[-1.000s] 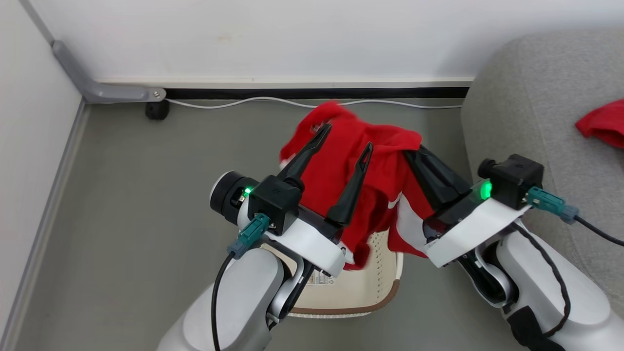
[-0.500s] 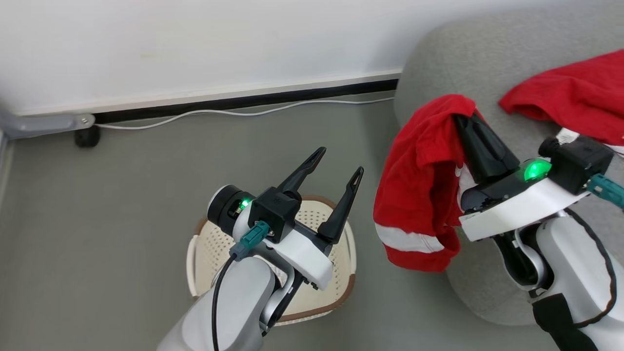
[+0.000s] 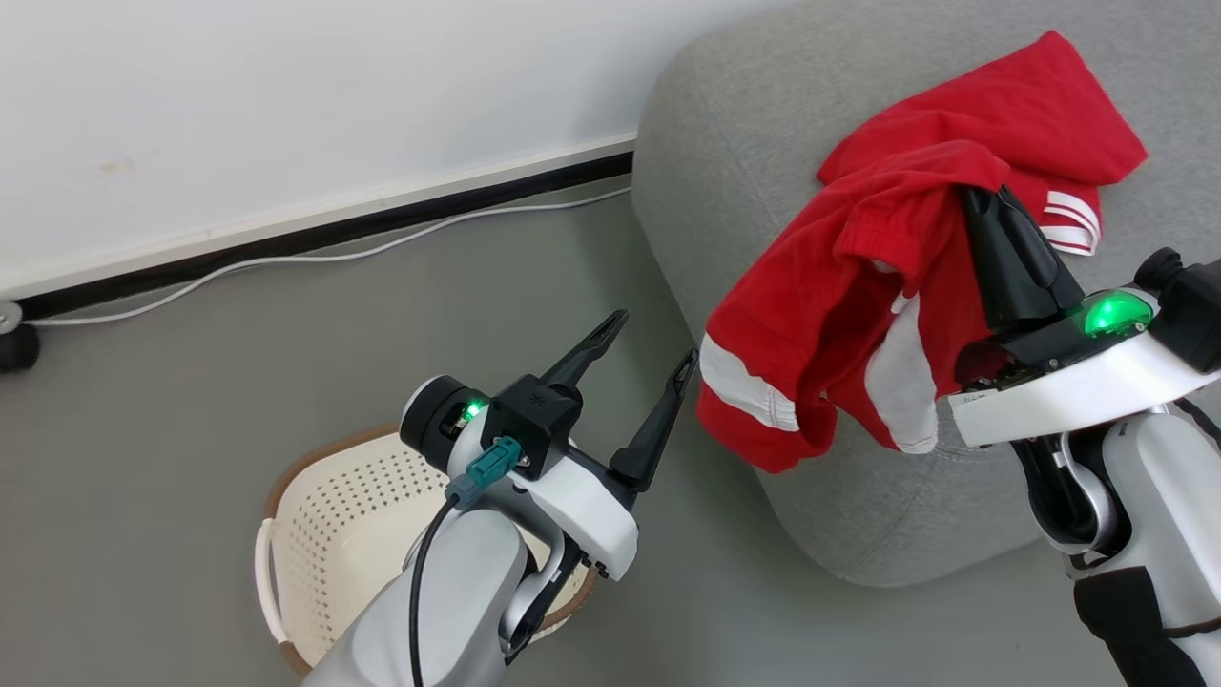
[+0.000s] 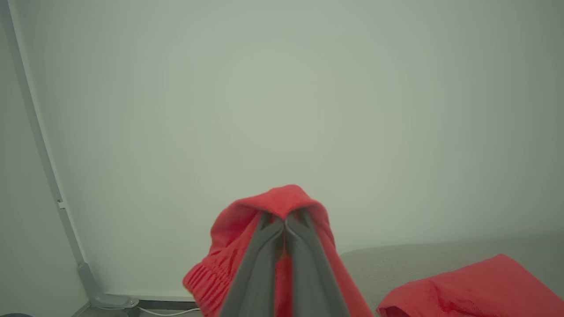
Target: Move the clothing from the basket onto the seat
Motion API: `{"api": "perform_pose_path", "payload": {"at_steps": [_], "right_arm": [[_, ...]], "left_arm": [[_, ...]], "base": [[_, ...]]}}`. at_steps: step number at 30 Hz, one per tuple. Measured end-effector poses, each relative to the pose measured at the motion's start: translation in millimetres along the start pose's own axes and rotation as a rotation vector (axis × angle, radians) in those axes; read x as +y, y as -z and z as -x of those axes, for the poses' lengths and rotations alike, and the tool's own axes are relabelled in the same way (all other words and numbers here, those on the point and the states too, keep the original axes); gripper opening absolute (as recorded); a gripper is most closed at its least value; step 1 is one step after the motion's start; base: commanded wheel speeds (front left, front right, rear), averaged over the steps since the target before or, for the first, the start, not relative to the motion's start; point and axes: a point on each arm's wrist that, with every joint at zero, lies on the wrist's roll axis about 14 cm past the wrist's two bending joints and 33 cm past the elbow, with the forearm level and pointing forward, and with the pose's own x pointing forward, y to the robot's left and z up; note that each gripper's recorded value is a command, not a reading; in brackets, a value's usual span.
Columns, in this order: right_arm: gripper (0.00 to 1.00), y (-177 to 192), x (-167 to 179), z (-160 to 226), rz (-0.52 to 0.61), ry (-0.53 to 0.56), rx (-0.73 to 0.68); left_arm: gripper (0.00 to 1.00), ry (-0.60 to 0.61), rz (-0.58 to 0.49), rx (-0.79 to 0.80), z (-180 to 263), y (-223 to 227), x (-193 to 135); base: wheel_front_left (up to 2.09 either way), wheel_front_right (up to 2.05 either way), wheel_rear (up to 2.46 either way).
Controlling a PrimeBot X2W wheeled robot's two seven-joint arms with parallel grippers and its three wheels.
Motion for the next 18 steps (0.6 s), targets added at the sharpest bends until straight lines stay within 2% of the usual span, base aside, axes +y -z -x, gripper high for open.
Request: {"api": "perform_pose_path", "payload": {"at_steps": [11, 18], "right_arm": [[0.0, -38.3, -39.2, 39.6, 0.072, 0.134, -0.057], [0.0, -61.6, -78.1, 70.9, 0.12, 0.27, -0.092]], "left_arm": [[1.0, 0.137, 0.047, 0.024, -20.6, 13.4, -46.2], [1.0, 0.223, 0.073, 0.03, -29.2, 18.6, -71.4]], "base": [[0.0, 0.0, 0.0], [0.0, 0.0, 0.0]]}}
